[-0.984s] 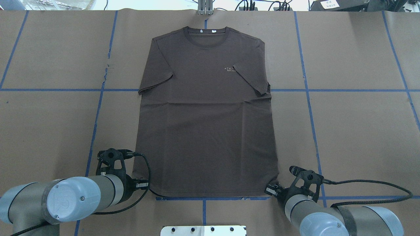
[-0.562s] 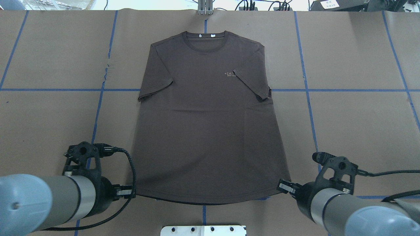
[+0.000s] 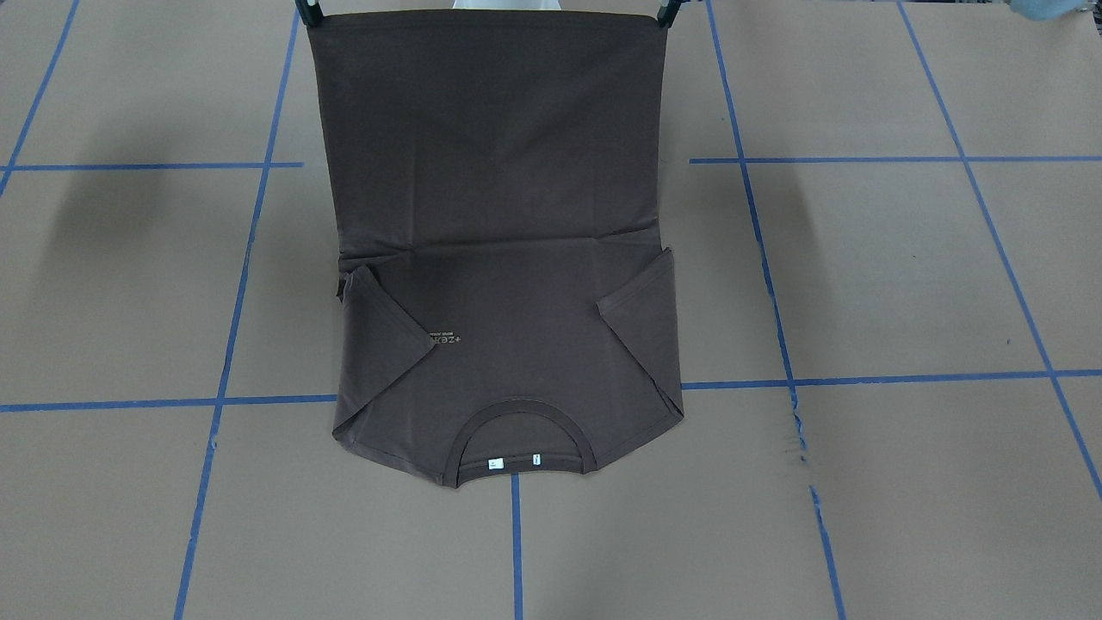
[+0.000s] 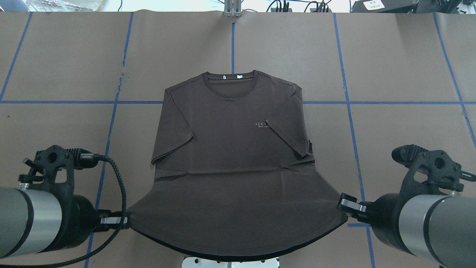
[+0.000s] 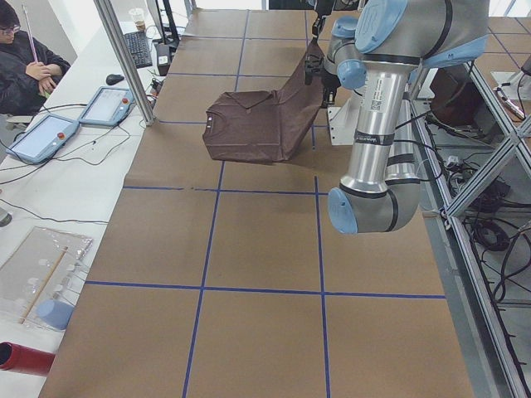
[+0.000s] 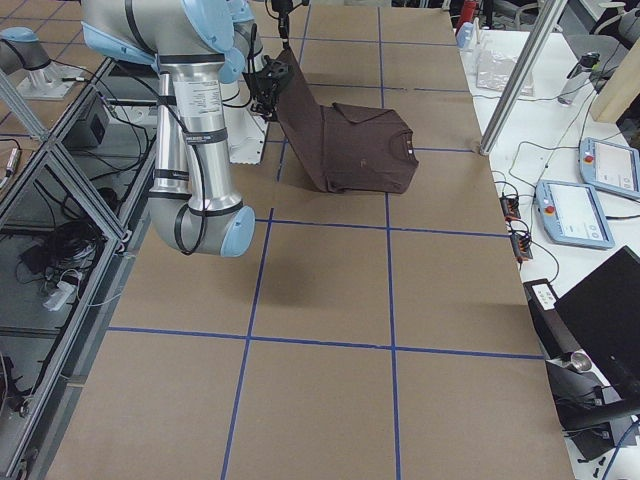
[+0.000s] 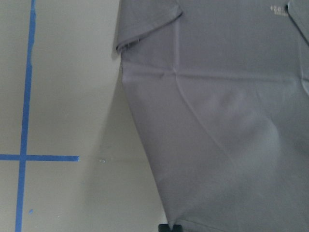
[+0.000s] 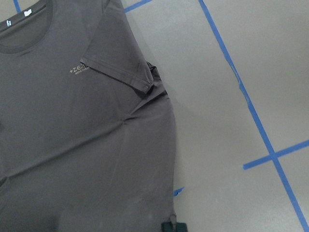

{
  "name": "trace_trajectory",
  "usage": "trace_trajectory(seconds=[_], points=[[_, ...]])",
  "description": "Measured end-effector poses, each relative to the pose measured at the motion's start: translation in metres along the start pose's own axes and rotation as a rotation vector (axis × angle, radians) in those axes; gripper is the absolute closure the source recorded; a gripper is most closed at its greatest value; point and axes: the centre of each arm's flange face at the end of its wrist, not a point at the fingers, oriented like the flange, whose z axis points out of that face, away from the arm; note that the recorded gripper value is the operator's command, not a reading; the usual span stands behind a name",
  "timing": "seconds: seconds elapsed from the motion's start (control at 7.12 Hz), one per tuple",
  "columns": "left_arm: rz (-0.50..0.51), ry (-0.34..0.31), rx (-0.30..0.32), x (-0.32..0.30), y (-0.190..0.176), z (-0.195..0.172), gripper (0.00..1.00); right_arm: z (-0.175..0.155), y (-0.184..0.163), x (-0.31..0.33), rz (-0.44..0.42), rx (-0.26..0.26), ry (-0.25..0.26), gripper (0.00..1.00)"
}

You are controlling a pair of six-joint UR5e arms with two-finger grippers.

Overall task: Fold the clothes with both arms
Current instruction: 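Lift the hem with both grippers and carry it toward the collar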

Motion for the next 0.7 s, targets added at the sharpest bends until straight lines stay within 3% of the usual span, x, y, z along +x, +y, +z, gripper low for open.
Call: trace_trajectory(seconds=[0.42, 0.7], points=[[0.105, -0.119, 0.140, 0.001, -0.120, 0.026, 1.00, 0.039, -0.078, -0.048, -0.067, 0.131, 0.068, 1.00], [0.113, -0.179, 0.204, -0.015, -0.202, 0.060, 1.00, 0.100, -0.153, -0.089, -0.024, 0.163, 0.074, 1.00]])
